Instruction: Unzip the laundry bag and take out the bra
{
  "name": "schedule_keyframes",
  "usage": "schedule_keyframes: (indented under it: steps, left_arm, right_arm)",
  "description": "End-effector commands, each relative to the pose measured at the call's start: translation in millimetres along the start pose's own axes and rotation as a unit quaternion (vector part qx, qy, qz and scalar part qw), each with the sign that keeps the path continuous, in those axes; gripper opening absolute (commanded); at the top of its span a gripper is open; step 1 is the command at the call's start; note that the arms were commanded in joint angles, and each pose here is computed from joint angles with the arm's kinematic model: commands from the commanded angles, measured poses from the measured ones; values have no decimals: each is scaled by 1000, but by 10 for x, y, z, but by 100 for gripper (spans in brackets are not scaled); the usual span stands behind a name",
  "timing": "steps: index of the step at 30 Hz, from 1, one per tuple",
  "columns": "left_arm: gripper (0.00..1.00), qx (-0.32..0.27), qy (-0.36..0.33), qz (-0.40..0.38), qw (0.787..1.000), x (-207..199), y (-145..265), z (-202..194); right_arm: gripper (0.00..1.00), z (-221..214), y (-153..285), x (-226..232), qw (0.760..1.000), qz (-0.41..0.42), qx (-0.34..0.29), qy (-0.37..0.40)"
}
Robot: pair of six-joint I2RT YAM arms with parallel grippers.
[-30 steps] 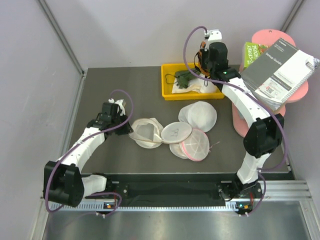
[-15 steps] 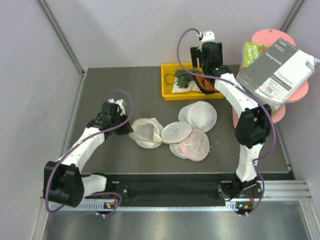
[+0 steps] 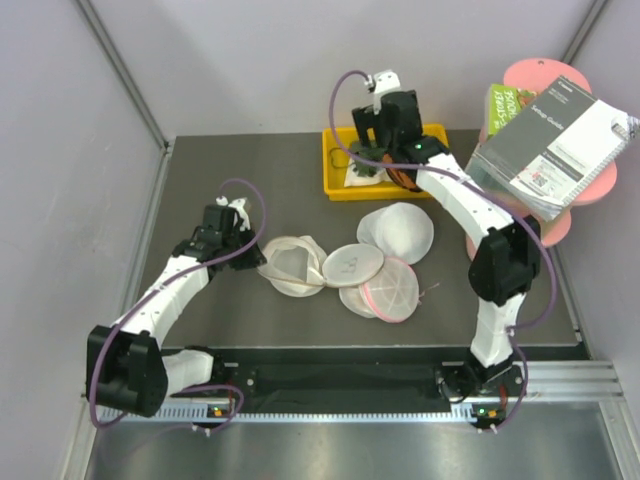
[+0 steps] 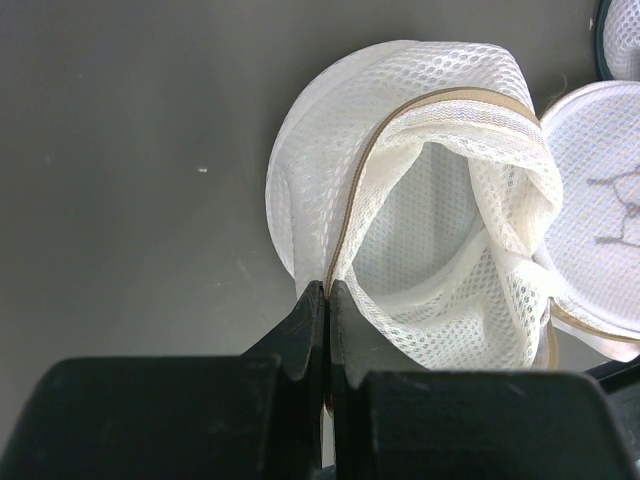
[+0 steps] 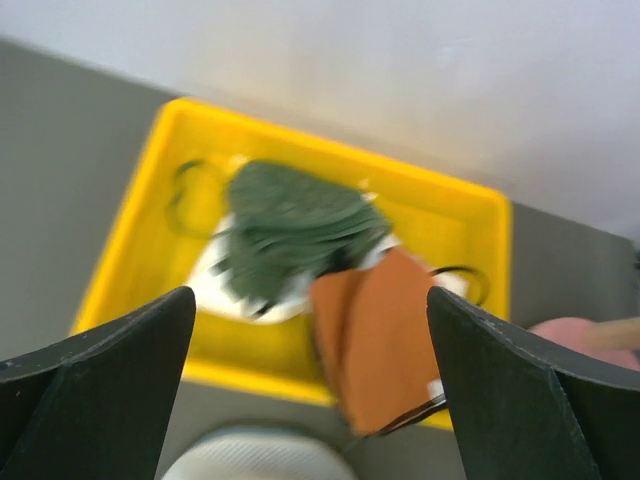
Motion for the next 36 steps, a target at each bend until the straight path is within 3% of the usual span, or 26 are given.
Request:
schedule_keyframes:
  steps: [1,4,8,14,18,27,36]
  left_arm:
    - [0,-33,-12,-16,999,-89,99,114]
    - [0,-32,-11,-16,999,-89,99,112]
    - [0,-33,-12,-16,999,-90,103,113]
    - [0,-32,-12,-18,999,-94,110,110]
    - [0,-34,-13,-21,999,-104,114,121]
    - [0,-33,-13,-26,999,-109,128,110]
    - [0,-32,-13,-27,999,-106,127,104]
  right_arm:
    - [98,380,735,316,993,95,-64,-27]
    - [98,290,1079,696,984,161,-55,-44]
    - [96,-88,1430,1130,974,217,9,-61]
    - [92,-800,1756,1100,964,205,130,-111]
    - [90,-1207,1965,908,952,191,172,-165]
    - [82,-1666,1970,882,916,235,205,-254]
    - [73,-1673,1901,998,897,272,195,-287]
Point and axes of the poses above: each gripper's point midway between its finger pads, its own y axis back along the fingers, its own x axis along the line the jaws close on, z = x × y, the point moved 10 cm from there along y, back along the fingers, and after that the axes turned 10 degrees about y, right-handed, at the moved point
